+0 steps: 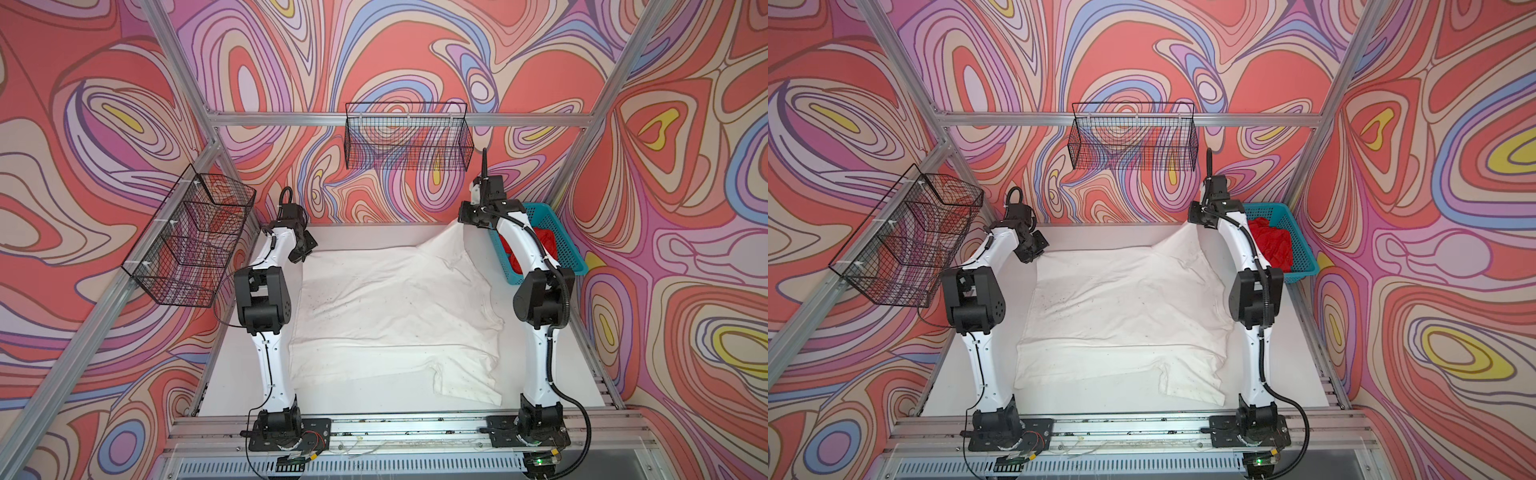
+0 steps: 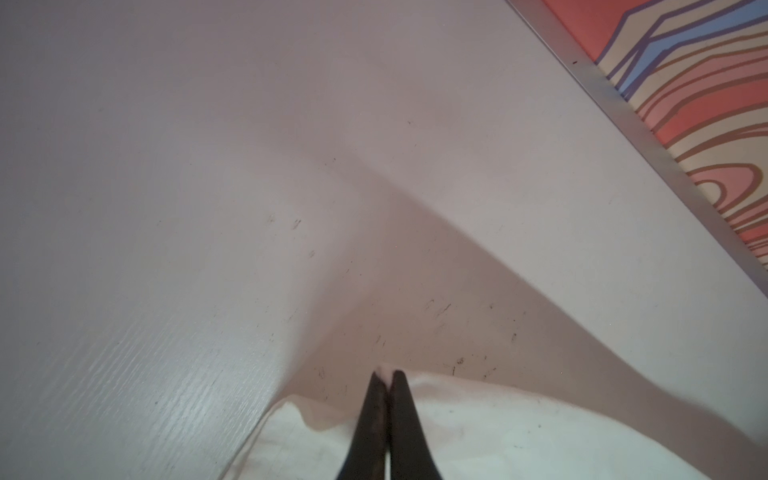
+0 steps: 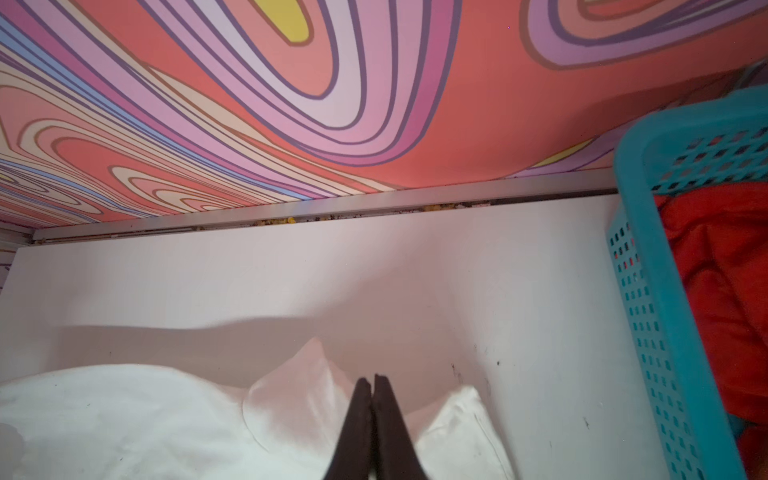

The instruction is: Fold and stack the t-shirts

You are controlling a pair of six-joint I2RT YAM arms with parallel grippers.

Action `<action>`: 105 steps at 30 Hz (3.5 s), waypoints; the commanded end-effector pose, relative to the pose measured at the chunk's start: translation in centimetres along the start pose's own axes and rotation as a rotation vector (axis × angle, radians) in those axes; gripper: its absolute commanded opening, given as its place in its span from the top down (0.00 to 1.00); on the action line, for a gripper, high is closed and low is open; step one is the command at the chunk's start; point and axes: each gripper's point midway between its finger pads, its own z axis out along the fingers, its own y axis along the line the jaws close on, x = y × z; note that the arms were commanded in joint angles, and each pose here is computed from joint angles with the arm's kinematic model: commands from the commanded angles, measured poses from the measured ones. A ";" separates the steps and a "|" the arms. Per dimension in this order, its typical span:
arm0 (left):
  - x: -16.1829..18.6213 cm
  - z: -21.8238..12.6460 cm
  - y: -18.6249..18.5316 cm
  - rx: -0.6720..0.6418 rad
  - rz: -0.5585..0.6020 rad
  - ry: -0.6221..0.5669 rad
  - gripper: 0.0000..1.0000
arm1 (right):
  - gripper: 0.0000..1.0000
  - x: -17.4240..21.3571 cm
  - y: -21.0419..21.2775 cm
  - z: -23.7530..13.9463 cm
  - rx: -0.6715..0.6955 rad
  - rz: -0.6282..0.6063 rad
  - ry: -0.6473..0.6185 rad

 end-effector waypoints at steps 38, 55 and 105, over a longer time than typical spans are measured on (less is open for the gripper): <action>6.6 -5.4 4.8 0.073 -0.040 0.011 1.00 | 1.00 16.0 -0.8 -9.8 -0.064 0.187 0.208; 9.3 -6.1 8.4 0.005 -0.041 0.030 1.00 | 1.00 19.4 -2.2 -12.5 0.009 0.197 0.249; 15.5 -5.8 12.6 -0.070 -0.039 0.128 1.00 | 1.00 28.3 -5.4 -15.7 0.141 0.231 0.363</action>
